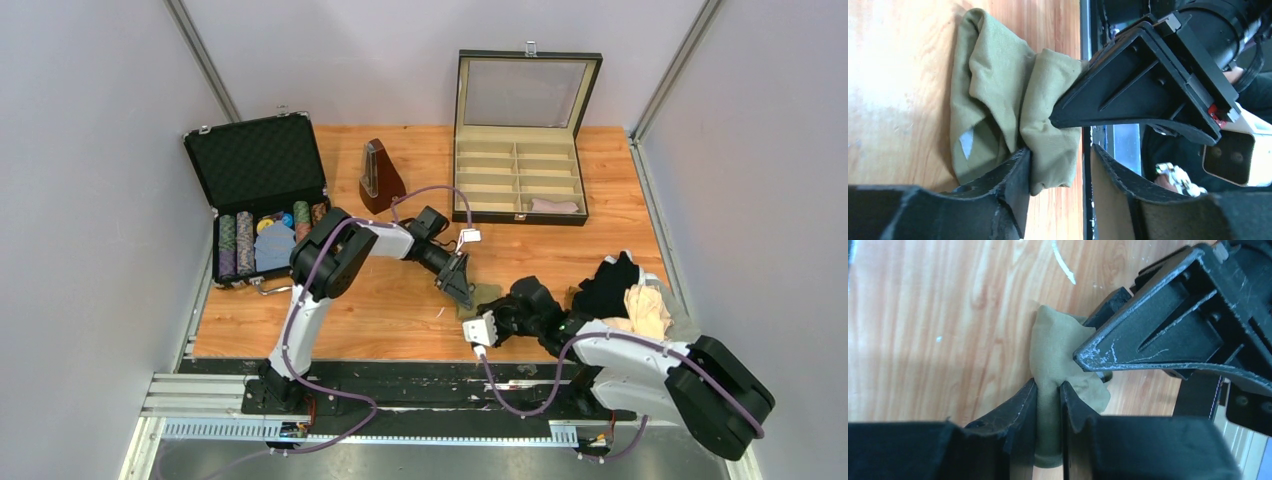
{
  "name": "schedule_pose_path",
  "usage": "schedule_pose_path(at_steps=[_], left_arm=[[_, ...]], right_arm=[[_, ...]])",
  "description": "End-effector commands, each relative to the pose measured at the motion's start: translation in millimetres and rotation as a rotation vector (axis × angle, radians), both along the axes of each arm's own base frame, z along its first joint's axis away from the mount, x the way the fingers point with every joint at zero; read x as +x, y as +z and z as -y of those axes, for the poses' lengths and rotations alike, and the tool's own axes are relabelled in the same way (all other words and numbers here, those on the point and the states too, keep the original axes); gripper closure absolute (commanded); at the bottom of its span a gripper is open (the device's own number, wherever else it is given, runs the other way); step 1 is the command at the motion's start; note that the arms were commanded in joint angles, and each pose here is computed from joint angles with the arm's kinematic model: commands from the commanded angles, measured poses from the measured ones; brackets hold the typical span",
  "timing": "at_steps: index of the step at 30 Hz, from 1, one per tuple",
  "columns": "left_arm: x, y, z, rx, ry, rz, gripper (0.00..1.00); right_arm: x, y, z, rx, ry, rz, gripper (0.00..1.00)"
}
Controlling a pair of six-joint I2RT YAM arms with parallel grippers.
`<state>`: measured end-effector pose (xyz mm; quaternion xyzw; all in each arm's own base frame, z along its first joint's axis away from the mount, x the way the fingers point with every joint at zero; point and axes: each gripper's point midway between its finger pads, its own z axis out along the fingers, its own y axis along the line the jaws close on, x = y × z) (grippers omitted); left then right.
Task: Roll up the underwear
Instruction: Roll the underwear to the center of the board.
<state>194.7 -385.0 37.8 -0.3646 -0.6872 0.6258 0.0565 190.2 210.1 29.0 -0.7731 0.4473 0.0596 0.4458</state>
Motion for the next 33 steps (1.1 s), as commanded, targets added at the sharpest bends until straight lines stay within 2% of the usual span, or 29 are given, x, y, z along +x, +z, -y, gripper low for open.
schedule_pose_path(at_steps=[1,4,8,9,10,13,17,22,25,29,30,33], left_arm=[[26.7,8.0,-8.9,0.073,0.118,0.124,0.44],[49.3,30.0,-24.5,0.091,0.211,0.173,0.37],[78.3,68.0,-47.8,0.086,0.323,0.357,0.36],[87.0,80.9,-53.0,0.08,0.348,0.477,0.36],[88.8,80.3,-57.0,0.088,0.363,0.53,0.36],[110.9,105.7,-74.7,0.103,0.482,0.805,0.35],[113.1,126.9,-91.5,0.087,0.516,1.05,0.34],[93.7,129.3,-104.3,0.088,0.452,1.276,0.35],[77.7,127.0,-104.0,0.04,0.387,1.394,0.35],[40.0,117.9,-95.7,-0.103,0.153,1.635,0.35],[31.4,120.8,-90.7,-0.176,0.06,1.741,0.35],[16.4,106.5,-83.5,-0.27,-0.064,1.815,0.33]], right_arm=[[-4.8,-3.1,3.1,-0.028,-0.069,-0.197,0.85],[-12.5,6.3,-2.8,-0.013,-0.063,-0.319,0.88],[-17.6,6.4,-3.2,-0.017,-0.083,-0.426,0.91],[-18.4,5.4,-3.2,-0.019,-0.088,-0.446,0.91],[-18.5,4.9,-2.7,-0.017,-0.097,-0.466,0.92],[-22.0,4.4,0.4,-0.019,-0.119,-0.539,0.92],[-29.6,5.6,1.2,-0.027,-0.107,-0.631,0.92],[-28.1,7.5,-1.8,-0.026,-0.134,-0.775,0.93],[-21.0,10.2,-2.2,-0.006,-0.181,-0.907,0.93],[-11.8,9.7,-2.0,0.022,-0.229,-1.052,0.93],[-9.1,8.6,-1.7,0.024,-0.234,-1.069,0.93],[-4.3,4.4,0.4,0.018,-0.25,-1.111,0.92]])
